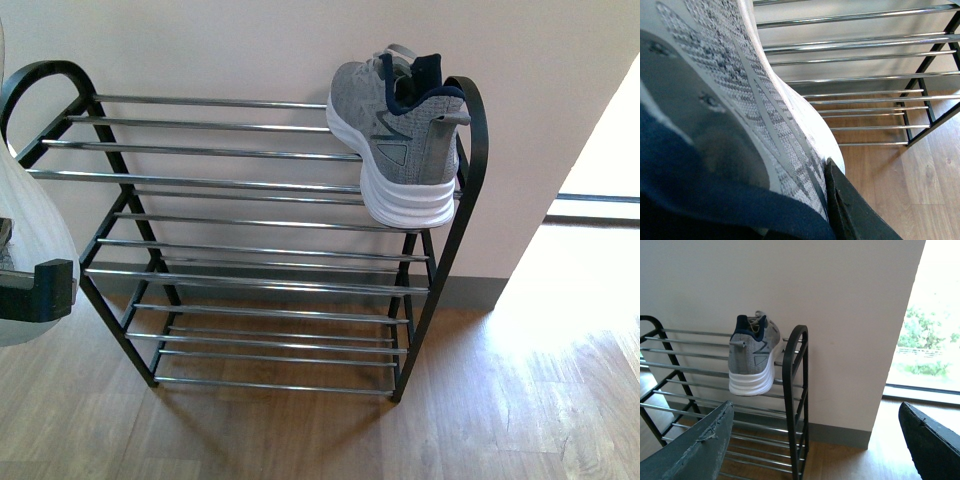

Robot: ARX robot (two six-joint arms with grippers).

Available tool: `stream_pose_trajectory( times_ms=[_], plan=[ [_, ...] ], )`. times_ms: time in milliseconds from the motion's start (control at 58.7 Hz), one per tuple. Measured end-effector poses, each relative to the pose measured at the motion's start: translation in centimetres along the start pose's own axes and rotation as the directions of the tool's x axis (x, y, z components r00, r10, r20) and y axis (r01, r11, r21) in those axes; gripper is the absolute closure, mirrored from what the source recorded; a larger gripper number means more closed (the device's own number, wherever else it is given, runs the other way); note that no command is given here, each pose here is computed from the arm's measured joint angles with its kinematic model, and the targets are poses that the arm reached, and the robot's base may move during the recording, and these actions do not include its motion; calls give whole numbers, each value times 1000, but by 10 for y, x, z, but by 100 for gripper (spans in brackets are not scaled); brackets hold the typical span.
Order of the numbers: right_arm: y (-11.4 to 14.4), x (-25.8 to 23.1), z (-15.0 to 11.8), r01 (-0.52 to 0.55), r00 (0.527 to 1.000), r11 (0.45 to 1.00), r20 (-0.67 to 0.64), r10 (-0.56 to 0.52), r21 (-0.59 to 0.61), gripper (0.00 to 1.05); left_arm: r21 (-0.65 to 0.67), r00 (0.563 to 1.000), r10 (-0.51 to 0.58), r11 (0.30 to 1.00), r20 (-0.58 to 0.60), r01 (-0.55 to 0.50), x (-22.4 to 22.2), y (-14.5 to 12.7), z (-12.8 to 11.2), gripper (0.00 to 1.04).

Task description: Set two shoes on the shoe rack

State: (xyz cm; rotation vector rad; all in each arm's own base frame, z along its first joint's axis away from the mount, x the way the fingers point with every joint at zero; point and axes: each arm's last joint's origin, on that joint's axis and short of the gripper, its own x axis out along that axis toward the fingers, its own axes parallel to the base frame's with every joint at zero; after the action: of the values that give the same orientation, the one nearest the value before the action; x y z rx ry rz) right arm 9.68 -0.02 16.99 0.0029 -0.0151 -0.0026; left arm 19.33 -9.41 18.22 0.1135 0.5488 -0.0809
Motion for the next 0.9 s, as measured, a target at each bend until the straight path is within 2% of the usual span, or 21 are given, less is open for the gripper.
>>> stream_pose_trajectory(
  times_ms=[68, 119, 188, 273, 409, 562, 767, 903],
  plan=[
    [0, 0, 0, 0, 1000, 1000, 0, 0, 0, 9, -13, 1000, 8, 1000, 17, -8, 1, -1, 0, 103],
    [0, 0, 0, -1, 1000, 1000, 0, 1, 0, 9, -153, 979, 120, 984, 162, -95, 6, -5, -2, 103],
    [0, 0, 0, 0, 1000, 1000, 0, 0, 0, 9, -286, 959, 157, 954, 236, -86, 13, -13, 15, 103],
    [0, 0, 0, -1, 1000, 1000, 0, 1, 0, 9, -292, 977, 82, 956, 195, -22, 32, -29, 39, 103],
    [0, 0, 0, 0, 1000, 1000, 0, 0, 0, 9, -279, 990, -61, 956, 123, 94, 59, -50, 61, 103],
    [0, 0, 0, -1, 1000, 1000, 0, 1, 0, 9, -182, 969, -246, 952, 16, 244, 92, -75, 83, 103],
    [0, 0, 0, -1, 1000, 1000, 0, 1, 0, 9, 39, 933, -336, 938, -125, 343, 135, -100, 93, 103],
    [0, 0, 0, 0, 1000, 1000, 0, 0, 0, 9, 123, 931, -325, 930, -165, 347, 149, -108, 96, 103]
  ],
)
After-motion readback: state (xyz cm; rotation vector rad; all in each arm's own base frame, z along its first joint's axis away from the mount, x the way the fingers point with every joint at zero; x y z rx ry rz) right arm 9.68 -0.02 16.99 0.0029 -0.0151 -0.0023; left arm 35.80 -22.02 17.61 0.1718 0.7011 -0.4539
